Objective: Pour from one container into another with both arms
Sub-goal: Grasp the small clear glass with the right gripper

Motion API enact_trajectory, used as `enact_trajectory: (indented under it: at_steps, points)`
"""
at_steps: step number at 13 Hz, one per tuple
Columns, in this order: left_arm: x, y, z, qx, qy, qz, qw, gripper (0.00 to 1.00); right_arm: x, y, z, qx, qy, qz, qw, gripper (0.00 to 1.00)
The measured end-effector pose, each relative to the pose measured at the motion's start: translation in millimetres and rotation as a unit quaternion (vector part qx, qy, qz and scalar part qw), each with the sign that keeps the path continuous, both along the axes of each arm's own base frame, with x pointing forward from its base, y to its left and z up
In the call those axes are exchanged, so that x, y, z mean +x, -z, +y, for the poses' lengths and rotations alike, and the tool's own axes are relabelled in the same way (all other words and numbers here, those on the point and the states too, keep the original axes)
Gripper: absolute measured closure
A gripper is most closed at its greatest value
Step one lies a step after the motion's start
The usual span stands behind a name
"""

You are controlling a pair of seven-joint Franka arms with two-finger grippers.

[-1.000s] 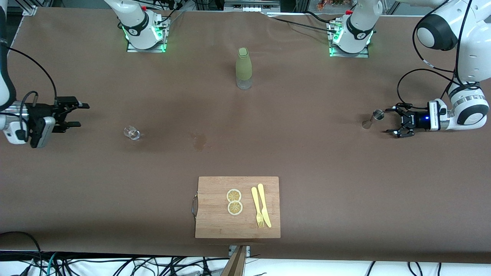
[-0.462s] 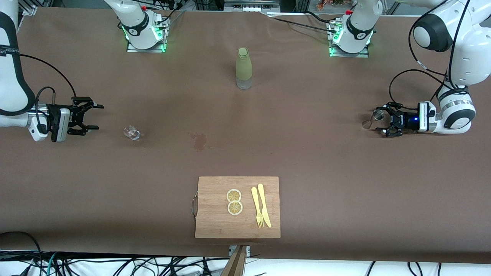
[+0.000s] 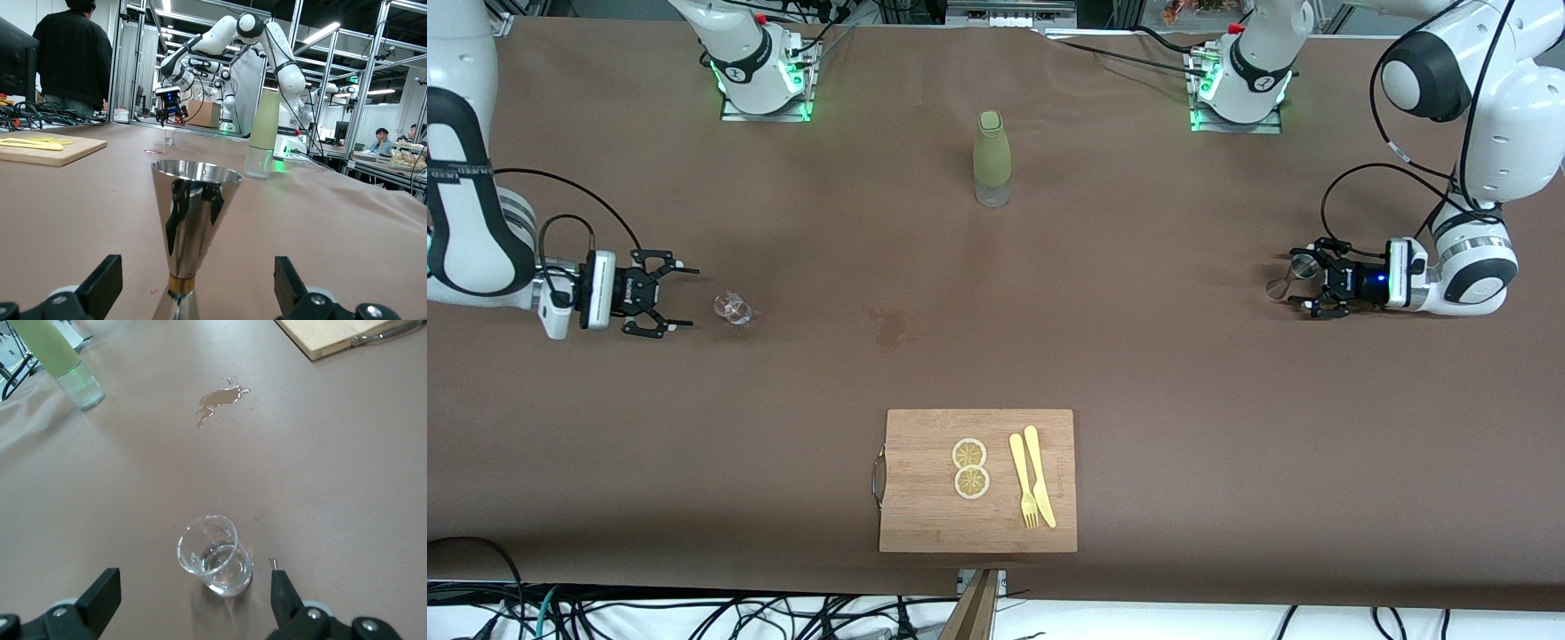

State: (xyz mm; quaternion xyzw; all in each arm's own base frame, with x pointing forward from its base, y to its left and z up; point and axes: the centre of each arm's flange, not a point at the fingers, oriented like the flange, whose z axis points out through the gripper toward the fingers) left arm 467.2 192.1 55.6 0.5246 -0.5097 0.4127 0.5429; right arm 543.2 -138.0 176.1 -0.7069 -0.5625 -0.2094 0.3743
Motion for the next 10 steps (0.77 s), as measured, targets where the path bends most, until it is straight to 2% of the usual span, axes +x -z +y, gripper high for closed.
enact_trajectory:
  at_steps: [4, 6, 7, 10]
  points:
    - [3.2, 0.6, -6.0, -0.002, 0.001, -0.002, 1.0, 0.0, -9.5, 49.5, 5.5, 0.059, -0.015, -0.067, 0.996, 0.0]
    - [3.3, 0.6, -5.9, -0.002, 0.001, -0.002, 1.0, 0.04, -16.0, 77.2, 12.9, 0.085, -0.017, -0.089, 0.992, 0.0]
    - [3.3, 0.6, -5.9, -0.002, 0.001, -0.002, 1.0, 0.16, -17.2, 84.4, 18.6, 0.093, -0.026, -0.1, 0.99, 0.0]
    - [3.0, 0.5, -5.2, -0.001, 0.0, -0.002, 1.0, 0.16, -13.5, 85.1, 32.6, 0.11, -0.037, -0.118, 0.986, 0.0]
